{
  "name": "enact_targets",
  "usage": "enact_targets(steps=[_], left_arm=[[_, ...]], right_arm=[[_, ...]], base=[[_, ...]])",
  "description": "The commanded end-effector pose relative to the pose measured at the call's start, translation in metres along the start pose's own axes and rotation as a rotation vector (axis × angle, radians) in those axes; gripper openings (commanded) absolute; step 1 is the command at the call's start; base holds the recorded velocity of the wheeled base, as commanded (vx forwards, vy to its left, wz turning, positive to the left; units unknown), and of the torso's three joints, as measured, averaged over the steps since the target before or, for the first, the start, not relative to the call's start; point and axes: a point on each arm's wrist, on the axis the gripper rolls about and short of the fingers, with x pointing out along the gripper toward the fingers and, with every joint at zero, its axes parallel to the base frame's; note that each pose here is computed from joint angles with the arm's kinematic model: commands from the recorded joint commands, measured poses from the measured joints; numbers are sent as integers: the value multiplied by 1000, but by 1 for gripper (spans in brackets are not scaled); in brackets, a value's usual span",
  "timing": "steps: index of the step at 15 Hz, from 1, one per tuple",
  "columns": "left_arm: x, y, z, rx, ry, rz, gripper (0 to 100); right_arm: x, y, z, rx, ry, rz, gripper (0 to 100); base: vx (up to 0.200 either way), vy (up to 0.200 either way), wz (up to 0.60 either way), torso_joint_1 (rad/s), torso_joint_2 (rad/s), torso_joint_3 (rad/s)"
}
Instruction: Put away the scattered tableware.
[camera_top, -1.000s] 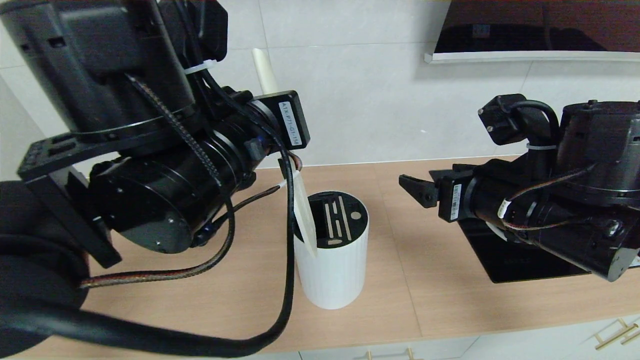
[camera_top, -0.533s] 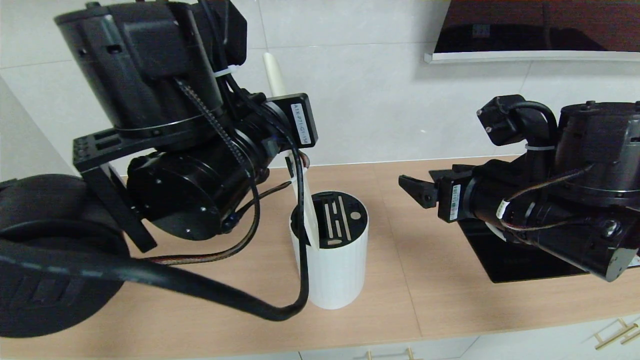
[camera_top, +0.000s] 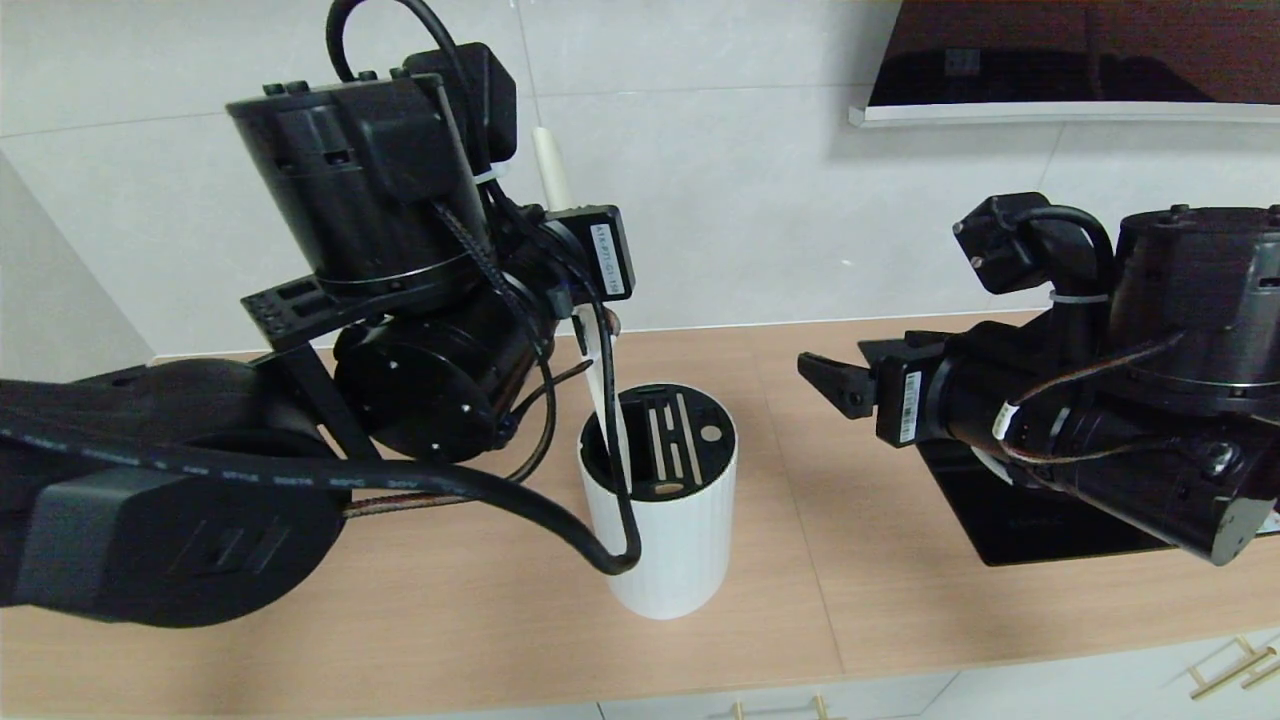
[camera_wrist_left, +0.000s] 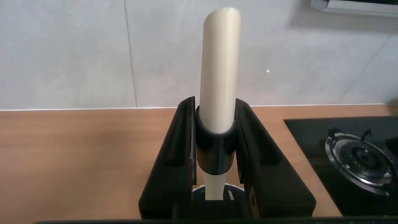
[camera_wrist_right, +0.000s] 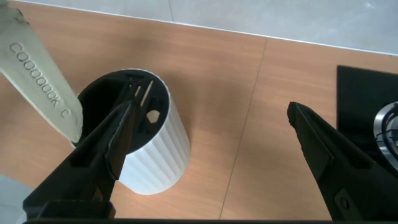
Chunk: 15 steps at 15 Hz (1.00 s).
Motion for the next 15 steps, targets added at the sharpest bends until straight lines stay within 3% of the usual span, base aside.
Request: enact_targets(steps=[1,5,7,10,13,15], left_arm=[[3,-3,-8,11,15,1,0],[7,-3,-5,10,-25,-1,0],[6,2,9,-16,-62,7,0],[1,4,18,-30,-82,-2,0],[12,-1,-1,-5,-48,5,0],[18,-4,-10,-3,-53,5,0]], right_arm=[[0,0,0,0,-1,1,100],[0,1,0,0,0,2,100],[0,1,0,-1,0,4,100],[0,1,-1,-2,3,4,100],[0,1,-1,-2,5,4,100],[0,1,-1,-1,2,4,100]], base=[[0,0,0,0,0,0],[0,0,0,0,0,0],[0,0,0,0,0,0],[0,0,0,0,0,0],[0,0,0,0,0,0],[0,0,0,0,0,0]])
